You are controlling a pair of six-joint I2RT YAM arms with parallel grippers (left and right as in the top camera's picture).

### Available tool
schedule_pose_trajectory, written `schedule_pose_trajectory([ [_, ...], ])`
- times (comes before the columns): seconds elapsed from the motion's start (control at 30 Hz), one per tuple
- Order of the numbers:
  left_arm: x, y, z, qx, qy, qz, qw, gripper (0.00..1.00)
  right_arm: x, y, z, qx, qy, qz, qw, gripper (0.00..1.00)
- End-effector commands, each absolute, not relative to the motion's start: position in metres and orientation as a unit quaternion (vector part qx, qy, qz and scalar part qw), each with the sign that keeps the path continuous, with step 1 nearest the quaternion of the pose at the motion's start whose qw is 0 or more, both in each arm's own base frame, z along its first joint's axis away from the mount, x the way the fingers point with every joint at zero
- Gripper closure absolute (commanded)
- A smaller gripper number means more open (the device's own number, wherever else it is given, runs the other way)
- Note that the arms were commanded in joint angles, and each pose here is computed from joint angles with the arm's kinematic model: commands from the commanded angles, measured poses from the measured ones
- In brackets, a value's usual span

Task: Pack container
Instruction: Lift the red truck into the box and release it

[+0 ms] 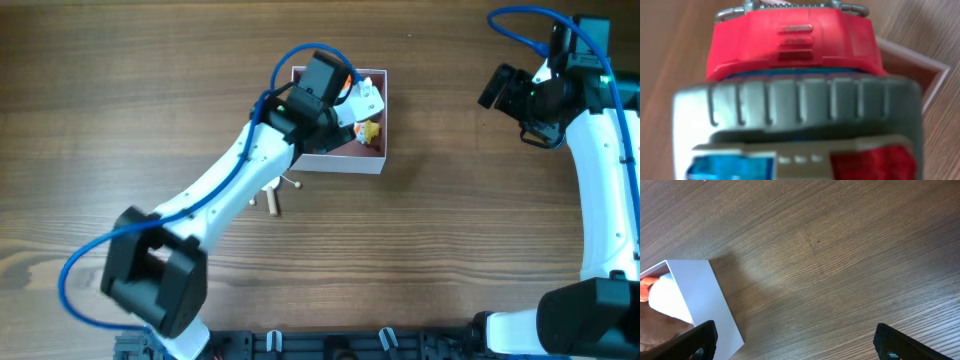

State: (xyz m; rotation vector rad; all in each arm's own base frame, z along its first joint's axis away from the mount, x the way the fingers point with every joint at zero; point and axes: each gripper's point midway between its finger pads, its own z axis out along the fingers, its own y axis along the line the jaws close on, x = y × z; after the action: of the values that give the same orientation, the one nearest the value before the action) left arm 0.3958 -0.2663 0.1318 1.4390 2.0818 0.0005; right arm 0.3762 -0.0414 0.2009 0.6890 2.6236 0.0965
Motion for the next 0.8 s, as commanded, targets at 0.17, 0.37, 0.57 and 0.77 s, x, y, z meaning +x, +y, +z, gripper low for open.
schedule_pose_trajectory([
  [0.17, 0.395, -0.275, 0.105, 0.589, 0.759, -0.001, 0.276, 0.8, 0.376, -0.039, 0.202, 0.243, 0.945, 0.04, 0.214, 0.0],
  [0.37, 0.395, -0.275, 0.105, 0.588, 0.76, -0.002, 0.277, 0.65, 0.376, -0.039, 0.202, 0.243, 0.945, 0.041, 0.214, 0.0],
  [0.57, 0.388, -0.282, 0.104, 0.594, 0.756, -0.021, 0.274, 0.61, 0.376, -0.039, 0.202, 0.243, 0.945, 0.041, 0.214, 0.0],
  [0.77, 0.374, -0.287, 0.097, 0.606, 0.754, -0.043, 0.252, 0.64, 0.376, -0.039, 0.202, 0.243, 0.945, 0.04, 0.214, 0.0],
])
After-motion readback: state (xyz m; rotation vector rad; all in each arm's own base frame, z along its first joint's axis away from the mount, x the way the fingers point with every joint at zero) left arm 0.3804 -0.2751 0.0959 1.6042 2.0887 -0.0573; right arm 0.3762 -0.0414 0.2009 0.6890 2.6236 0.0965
